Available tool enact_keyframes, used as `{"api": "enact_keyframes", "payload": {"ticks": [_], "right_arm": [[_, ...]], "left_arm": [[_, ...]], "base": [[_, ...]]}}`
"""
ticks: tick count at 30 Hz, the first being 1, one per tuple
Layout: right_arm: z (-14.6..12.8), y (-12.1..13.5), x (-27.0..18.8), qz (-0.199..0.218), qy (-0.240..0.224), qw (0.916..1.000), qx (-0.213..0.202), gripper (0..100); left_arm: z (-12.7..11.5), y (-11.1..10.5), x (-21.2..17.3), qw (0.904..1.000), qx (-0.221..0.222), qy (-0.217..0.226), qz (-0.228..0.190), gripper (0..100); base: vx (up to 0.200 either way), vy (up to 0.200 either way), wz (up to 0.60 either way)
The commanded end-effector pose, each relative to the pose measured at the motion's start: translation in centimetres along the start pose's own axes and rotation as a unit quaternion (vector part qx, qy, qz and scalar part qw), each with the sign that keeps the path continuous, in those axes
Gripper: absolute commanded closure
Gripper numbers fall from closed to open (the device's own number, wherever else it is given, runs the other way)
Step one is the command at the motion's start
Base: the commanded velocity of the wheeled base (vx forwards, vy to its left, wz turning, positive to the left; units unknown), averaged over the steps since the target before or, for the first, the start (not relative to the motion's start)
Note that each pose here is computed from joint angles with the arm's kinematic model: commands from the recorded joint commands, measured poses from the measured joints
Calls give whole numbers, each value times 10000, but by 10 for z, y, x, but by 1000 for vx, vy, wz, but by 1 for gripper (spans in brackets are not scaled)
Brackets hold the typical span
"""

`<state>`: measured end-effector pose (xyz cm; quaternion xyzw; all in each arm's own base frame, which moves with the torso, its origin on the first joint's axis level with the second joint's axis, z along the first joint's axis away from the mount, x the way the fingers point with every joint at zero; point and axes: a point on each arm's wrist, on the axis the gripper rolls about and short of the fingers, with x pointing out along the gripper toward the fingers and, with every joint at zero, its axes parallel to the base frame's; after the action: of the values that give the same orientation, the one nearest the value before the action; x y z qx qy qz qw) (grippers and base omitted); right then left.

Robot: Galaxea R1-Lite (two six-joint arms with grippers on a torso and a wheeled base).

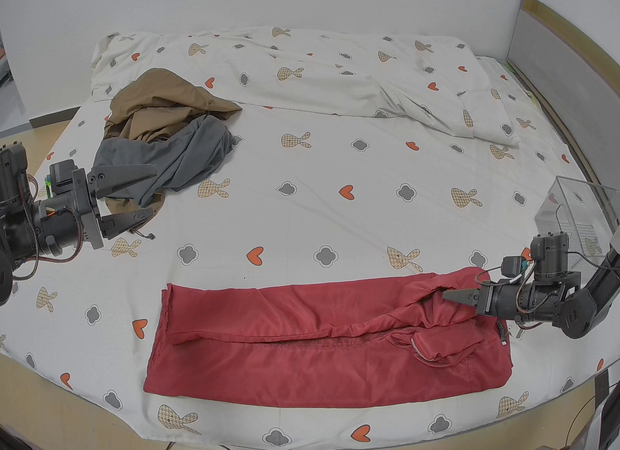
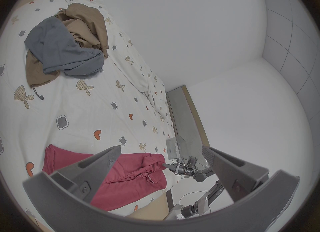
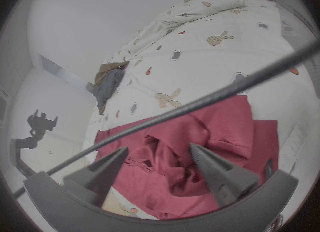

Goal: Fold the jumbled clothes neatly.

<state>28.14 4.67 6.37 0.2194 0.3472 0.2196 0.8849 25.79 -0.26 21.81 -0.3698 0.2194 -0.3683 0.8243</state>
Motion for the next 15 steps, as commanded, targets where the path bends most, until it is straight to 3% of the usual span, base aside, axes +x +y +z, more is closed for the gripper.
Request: {"api": "enact_keyframes", "payload": {"ticks": [1,5,15], "right_arm": [[-18,-6,8,-390,249,9989,-57,100],[-24,-8,15,-865,211,9960,-122,100],[-22,17,-18,-644,-121,9974,-305,100]], "left_arm": [[-1,5,2,10000,-73,43,29,0],[-2,7,4,9999,-102,83,25,0],[-3,8,5,9999,-110,102,33,0]], "base": [[0,0,0],[0,0,0],[0,0,0]]}}
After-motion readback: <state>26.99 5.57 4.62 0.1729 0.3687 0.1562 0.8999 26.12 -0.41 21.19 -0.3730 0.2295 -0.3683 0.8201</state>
